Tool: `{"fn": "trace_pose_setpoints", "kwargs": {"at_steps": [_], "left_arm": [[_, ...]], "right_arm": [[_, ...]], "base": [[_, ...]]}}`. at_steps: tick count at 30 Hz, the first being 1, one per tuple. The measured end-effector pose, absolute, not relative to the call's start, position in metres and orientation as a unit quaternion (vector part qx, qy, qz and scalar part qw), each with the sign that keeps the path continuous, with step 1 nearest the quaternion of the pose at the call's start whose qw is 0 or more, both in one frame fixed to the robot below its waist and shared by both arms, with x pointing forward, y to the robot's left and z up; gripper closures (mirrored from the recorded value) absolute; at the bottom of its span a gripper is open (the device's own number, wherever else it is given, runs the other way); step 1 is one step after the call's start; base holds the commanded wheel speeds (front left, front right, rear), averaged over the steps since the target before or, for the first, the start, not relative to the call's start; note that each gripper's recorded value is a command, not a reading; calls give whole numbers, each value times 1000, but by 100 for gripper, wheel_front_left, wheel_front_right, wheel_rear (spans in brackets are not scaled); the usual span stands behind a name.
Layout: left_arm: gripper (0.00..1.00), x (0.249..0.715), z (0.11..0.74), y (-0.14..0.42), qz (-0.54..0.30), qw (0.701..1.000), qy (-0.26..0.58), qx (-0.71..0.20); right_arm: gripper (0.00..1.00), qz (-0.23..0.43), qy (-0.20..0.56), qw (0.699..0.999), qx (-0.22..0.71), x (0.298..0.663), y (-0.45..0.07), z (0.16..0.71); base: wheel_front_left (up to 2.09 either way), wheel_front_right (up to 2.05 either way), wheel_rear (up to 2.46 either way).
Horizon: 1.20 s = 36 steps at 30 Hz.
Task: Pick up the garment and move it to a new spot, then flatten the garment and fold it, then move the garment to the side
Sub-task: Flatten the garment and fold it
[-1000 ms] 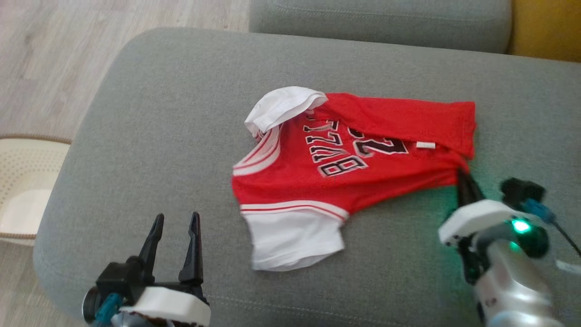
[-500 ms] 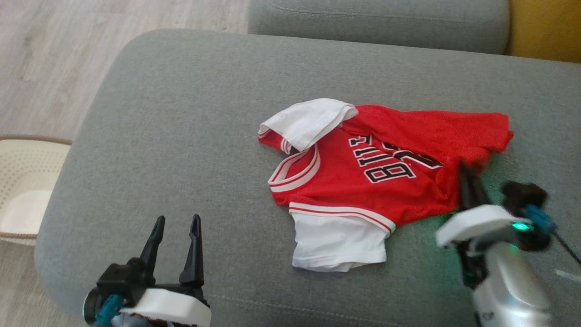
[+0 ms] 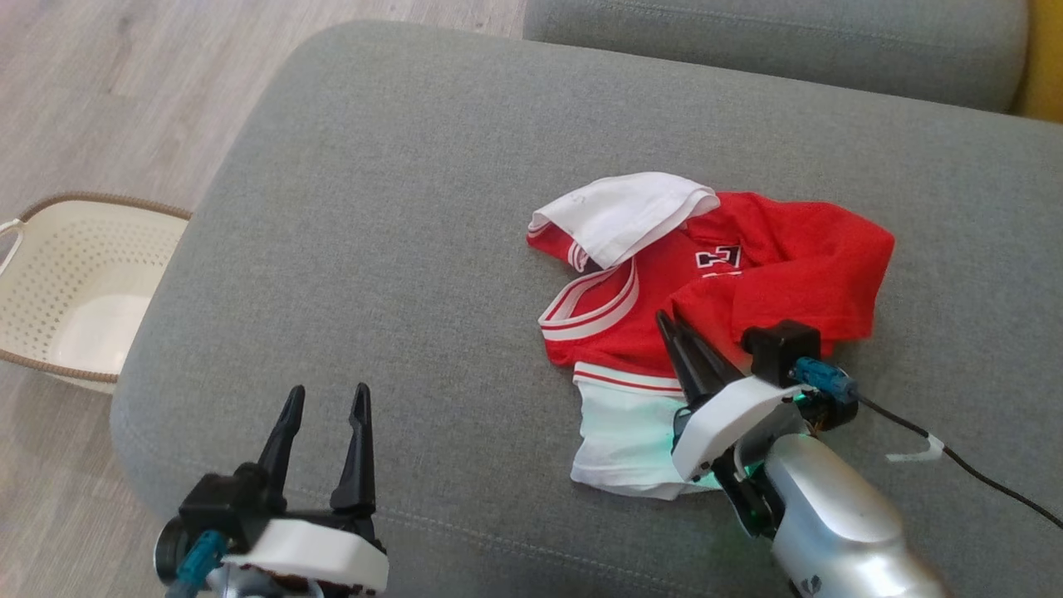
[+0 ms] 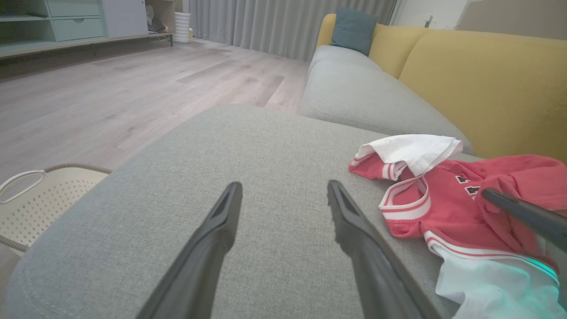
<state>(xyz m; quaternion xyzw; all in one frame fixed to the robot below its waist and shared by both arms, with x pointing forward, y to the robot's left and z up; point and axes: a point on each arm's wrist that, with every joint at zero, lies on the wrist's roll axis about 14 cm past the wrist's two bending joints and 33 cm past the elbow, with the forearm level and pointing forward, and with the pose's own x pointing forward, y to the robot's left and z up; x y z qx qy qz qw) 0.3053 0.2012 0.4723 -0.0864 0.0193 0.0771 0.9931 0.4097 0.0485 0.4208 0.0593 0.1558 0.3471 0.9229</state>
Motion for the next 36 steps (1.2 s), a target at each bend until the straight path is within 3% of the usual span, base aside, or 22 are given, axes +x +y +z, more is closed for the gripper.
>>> {"fn": "trace_pose_setpoints", "kwargs": {"at_steps": [1, 2, 11, 15, 19, 22, 28, 36], "left_arm": [[0, 306, 473, 201, 77, 993, 19, -86], [0, 307, 473, 201, 76, 993, 18, -86], [0, 318, 475, 187, 50, 995, 16, -88], [0, 322, 474, 182, 42, 995, 17, -89], [0, 324, 472, 181, 41, 995, 21, -89], [0, 324, 471, 181, 41, 995, 24, -89], [0, 325, 469, 185, 49, 995, 26, -87], [0, 326, 471, 191, 58, 994, 23, -85]], "right_arm": [[2, 347, 158, 923, 60, 409, 48, 419], [0, 345, 159, 923, 61, 409, 47, 419], [0, 297, 94, 946, 91, 432, 19, 454], [0, 263, 56, 961, 68, 446, -8, 469], [0, 244, 70, 967, 28, 437, -28, 449], [0, 245, 83, 966, 6, 432, -31, 439], [0, 287, 64, 946, -137, 432, -21, 435], [0, 287, 96, 933, -194, 435, -28, 414]], "base": [[0, 0, 0], [0, 0, 0], [0, 0, 0], [0, 0, 0], [0, 0, 0], [0, 0, 0], [0, 0, 0], [0, 0, 0]]}}
